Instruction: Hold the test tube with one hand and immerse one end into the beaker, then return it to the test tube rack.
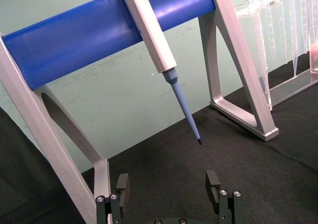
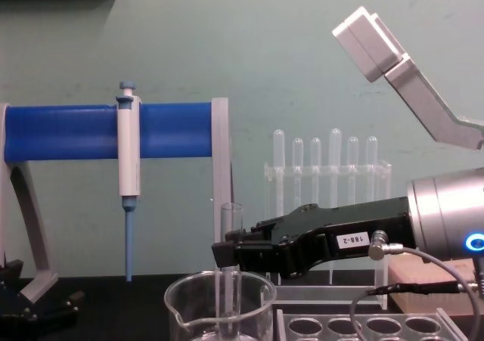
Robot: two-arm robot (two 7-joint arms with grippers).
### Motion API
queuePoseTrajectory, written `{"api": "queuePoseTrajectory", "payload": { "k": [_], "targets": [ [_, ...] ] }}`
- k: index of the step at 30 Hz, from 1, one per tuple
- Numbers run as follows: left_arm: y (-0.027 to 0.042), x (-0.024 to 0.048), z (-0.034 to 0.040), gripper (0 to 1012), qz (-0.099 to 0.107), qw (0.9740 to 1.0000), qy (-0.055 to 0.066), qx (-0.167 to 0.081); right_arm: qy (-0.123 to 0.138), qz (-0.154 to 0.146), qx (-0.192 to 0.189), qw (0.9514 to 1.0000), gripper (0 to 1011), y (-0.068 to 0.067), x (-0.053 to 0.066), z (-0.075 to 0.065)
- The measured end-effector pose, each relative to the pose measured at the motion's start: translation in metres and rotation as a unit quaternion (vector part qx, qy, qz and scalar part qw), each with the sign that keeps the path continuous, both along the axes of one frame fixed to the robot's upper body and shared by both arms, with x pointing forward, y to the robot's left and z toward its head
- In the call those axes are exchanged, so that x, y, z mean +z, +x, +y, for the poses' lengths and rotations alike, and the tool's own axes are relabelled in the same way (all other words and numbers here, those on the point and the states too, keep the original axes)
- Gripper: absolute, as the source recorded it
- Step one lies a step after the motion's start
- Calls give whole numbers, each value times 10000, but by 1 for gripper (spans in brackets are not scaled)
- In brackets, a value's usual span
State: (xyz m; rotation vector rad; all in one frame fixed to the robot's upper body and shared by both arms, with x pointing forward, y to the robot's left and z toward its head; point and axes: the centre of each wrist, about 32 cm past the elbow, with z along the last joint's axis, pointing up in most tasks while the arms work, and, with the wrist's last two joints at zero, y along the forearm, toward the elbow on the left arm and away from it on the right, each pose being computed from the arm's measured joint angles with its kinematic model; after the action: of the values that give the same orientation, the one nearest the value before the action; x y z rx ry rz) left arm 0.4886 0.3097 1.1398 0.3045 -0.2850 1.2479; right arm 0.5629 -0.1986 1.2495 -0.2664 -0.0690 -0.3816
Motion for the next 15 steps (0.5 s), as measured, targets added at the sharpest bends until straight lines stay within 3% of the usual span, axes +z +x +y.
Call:
{"api": "queuePoseTrajectory", "payload": {
  "k": [15],
  "targets": [
    [0, 0, 0, 1000, 0, 10000, 0, 0, 0, 0, 0, 10000, 239, 0, 0, 0]
  ]
}}
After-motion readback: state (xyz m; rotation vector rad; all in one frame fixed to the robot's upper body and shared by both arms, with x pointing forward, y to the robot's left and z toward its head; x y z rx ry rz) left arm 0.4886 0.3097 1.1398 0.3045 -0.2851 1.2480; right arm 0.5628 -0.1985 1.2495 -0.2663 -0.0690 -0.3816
